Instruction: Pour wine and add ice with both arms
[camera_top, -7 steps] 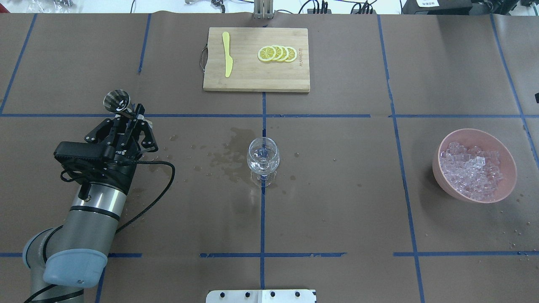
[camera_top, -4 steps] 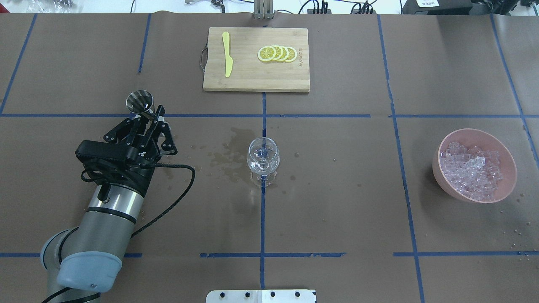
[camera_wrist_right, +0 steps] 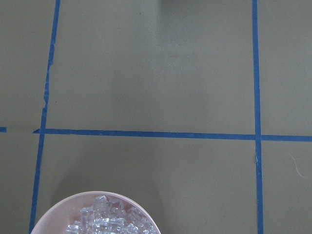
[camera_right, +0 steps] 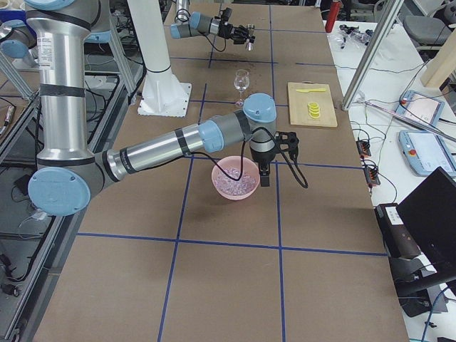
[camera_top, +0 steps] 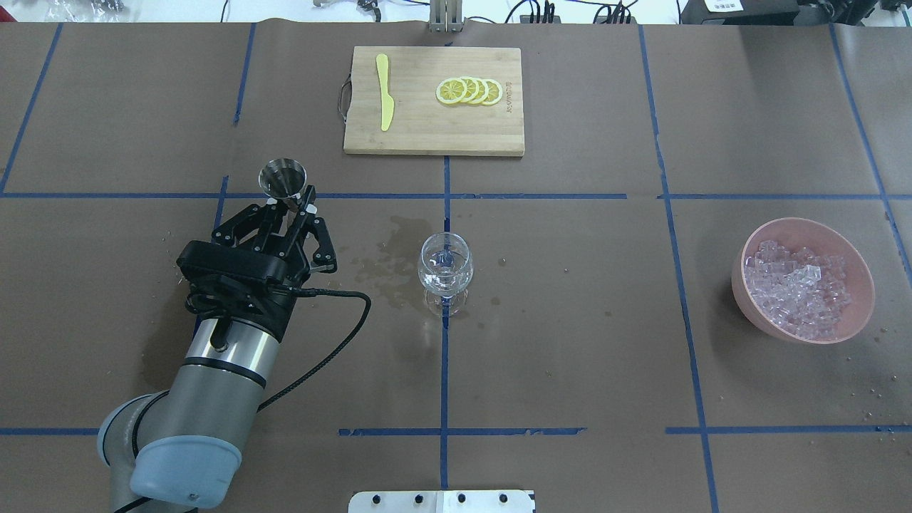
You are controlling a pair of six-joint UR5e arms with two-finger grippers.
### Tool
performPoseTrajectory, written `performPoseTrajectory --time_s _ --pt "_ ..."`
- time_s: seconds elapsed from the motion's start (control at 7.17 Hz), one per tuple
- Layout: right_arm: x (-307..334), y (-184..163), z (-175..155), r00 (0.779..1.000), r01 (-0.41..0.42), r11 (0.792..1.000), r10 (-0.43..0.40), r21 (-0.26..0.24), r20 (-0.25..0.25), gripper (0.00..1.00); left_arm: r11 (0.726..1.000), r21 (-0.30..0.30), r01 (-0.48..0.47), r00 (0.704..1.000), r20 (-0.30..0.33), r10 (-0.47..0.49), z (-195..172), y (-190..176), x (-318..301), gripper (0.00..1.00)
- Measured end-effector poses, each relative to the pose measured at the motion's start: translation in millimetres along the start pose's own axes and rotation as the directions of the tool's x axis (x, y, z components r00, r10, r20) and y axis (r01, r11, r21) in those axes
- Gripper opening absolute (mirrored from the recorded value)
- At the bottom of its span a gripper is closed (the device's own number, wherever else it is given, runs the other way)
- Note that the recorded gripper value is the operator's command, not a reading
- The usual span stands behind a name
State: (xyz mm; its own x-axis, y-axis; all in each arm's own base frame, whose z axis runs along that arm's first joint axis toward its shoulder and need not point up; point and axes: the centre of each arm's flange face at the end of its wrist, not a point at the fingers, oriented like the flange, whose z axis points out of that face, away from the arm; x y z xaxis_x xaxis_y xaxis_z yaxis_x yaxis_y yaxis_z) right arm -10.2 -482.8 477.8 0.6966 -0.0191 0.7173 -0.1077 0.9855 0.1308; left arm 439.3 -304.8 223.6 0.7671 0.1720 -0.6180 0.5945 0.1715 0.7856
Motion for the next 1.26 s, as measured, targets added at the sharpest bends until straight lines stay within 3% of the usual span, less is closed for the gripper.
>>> performPoseTrajectory --time_s 1.26 --pt "2 0 0 1.0 0.001 1.0 0.0 0.006 -0.018 1.0 0.999 -0.043 0.016 0.997 -0.068 -0.019 -25 -11 65 0.0"
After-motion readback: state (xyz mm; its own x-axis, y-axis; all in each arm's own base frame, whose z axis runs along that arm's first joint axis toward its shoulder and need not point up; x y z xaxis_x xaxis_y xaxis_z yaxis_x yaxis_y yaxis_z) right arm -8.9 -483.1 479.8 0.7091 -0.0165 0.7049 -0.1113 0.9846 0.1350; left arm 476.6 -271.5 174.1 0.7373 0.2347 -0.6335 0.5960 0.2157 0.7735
